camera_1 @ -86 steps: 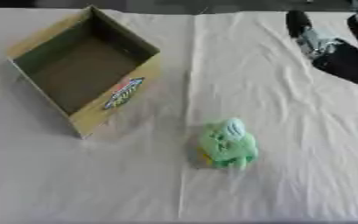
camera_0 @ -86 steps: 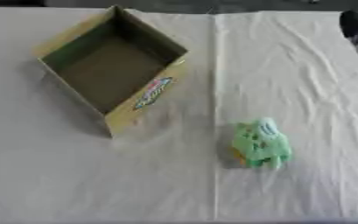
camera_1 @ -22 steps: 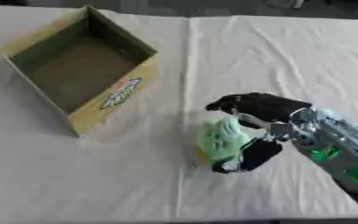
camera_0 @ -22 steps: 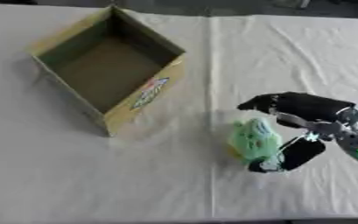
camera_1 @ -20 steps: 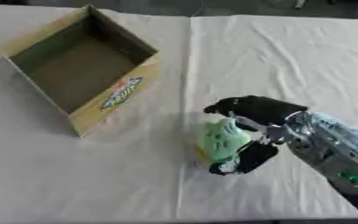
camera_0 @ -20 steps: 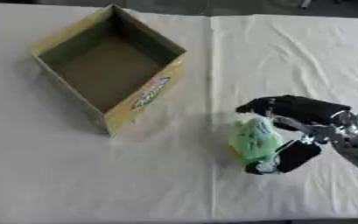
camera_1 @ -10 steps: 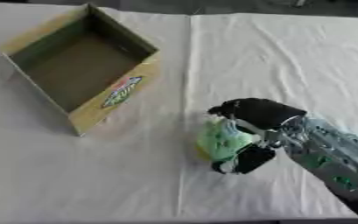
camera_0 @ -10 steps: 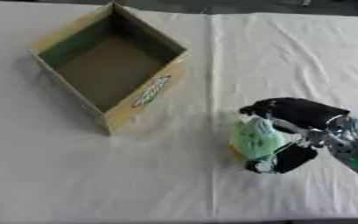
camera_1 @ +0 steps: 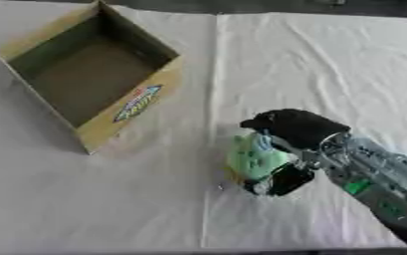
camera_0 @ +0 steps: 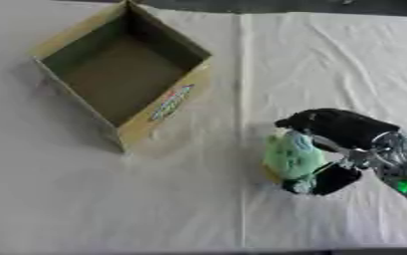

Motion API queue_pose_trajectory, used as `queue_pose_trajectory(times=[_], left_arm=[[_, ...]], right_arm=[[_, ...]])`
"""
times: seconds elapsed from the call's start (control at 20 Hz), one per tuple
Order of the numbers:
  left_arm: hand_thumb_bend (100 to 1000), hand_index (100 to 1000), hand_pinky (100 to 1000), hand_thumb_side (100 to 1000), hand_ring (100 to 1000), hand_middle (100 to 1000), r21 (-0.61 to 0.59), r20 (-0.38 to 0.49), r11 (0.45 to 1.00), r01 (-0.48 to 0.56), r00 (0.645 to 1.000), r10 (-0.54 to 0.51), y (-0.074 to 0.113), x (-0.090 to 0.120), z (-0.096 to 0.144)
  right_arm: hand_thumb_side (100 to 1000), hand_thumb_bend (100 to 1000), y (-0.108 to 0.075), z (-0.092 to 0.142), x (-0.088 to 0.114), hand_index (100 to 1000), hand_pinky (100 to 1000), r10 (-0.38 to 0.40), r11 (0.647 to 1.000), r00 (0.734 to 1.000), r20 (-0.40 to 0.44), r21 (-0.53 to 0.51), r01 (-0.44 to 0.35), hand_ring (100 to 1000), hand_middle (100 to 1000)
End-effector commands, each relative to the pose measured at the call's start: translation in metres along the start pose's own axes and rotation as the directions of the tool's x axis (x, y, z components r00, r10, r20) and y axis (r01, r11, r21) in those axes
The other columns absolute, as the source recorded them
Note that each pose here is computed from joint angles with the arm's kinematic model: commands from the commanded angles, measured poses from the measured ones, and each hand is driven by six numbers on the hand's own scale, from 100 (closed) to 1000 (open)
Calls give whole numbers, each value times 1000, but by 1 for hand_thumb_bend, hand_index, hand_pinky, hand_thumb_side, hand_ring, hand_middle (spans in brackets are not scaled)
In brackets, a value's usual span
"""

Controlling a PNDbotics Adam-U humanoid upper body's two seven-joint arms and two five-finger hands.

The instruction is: Pick up objects on the table and place them in the box.

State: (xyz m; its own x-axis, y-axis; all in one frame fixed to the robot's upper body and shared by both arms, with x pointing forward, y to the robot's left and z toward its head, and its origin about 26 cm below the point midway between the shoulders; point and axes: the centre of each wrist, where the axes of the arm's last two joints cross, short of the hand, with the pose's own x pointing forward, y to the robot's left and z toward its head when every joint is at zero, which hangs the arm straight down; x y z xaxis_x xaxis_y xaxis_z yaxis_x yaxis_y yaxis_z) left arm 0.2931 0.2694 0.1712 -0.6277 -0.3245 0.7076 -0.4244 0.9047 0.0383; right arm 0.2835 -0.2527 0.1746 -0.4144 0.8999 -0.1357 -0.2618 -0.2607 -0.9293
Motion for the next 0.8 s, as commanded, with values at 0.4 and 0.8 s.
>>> queue_pose_trajectory(times=[0.4,0.8], left_arm=[[100,849,352,758,562,726,3,19,1000,-16,1000,16,-1,6,-4],[100,849,353,758,563,726,3,20,1000,-17,1000,17,-1,6,-4]], right_arm=[[519,377,-11,5,-4,829,900,-25,999,999,-22,-43,24,886,615],[356,259,-15,4,-3,787,876,-55,997,998,14,-58,56,842,591]])
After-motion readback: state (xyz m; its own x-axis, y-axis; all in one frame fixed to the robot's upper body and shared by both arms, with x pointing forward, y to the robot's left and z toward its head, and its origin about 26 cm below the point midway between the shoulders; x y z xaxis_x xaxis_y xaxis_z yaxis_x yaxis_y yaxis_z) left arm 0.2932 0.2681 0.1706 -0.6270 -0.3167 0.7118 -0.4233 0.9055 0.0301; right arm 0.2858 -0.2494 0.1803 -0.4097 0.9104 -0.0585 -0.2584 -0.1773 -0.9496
